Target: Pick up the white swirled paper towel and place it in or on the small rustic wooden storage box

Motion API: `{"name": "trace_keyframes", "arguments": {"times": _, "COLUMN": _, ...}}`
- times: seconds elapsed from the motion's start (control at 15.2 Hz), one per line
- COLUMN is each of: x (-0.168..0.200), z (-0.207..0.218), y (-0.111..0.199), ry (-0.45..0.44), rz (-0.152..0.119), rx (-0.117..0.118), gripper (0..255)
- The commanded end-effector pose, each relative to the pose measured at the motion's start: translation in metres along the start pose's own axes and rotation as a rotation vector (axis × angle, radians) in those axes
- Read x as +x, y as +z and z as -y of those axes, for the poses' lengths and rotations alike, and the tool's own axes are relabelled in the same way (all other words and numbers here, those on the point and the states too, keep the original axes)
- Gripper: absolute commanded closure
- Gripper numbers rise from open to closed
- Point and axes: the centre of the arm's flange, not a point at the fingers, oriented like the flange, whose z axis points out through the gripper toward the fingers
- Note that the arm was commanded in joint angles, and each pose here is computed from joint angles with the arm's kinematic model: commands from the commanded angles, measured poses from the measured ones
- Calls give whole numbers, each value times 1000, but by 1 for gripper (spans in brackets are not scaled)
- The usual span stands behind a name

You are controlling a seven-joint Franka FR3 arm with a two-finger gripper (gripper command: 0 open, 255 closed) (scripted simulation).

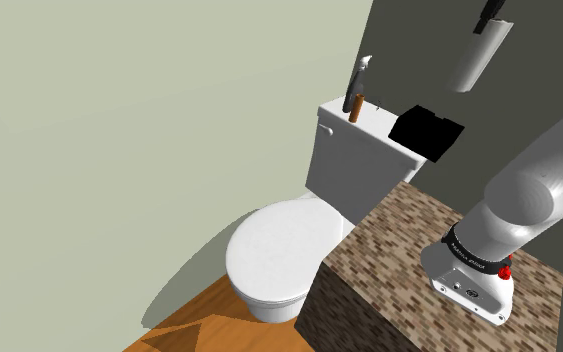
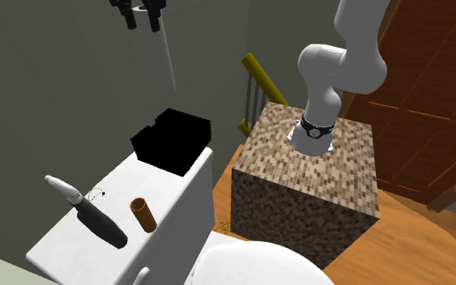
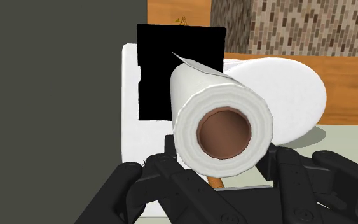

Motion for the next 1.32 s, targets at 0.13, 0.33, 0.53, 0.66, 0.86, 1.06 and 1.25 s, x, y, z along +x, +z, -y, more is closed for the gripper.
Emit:
{"name": "trace_keyframes", "arguments": {"times": 0.13, "x": -1, "z": 1, "y": 22, "ry": -1, "rz": 0, "rx": 0, "gripper": 255}}
{"name": "trace_keyframes", "arguments": {"times": 0.33, "x": -1, "z": 1, "y": 38, "ry": -1, "rz": 0, "rx": 0, "gripper": 255}}
{"name": "trace_keyframes", "arguments": {"times": 0.53, "x": -1, "z": 0, "y": 54, "ry": -1, "rz": 0, "rx": 0, "gripper": 255}}
{"name": "trace_keyframes", "arguments": {"times": 0.66, "x": -1, "z": 0, "y": 64, "ry": -1, "rz": 0, "rx": 0, "gripper": 255}}
{"name": "trace_keyframes", "arguments": {"times": 0.86, "x": -1, "z": 0, "y": 80, "ry": -1, "rz": 0, "rx": 0, "gripper": 255}}
{"name": "trace_keyframes", "arguments": {"times": 1.06, "x": -1, "z": 0, "y": 96, "ry": -1, "rz": 0, "rx": 0, "gripper": 255}}
{"name": "trace_keyframes", "arguments": {"times": 1.25, "x": -1, "z": 0, "y": 112, "ry": -1, "rz": 0, "rx": 0, "gripper": 255}}
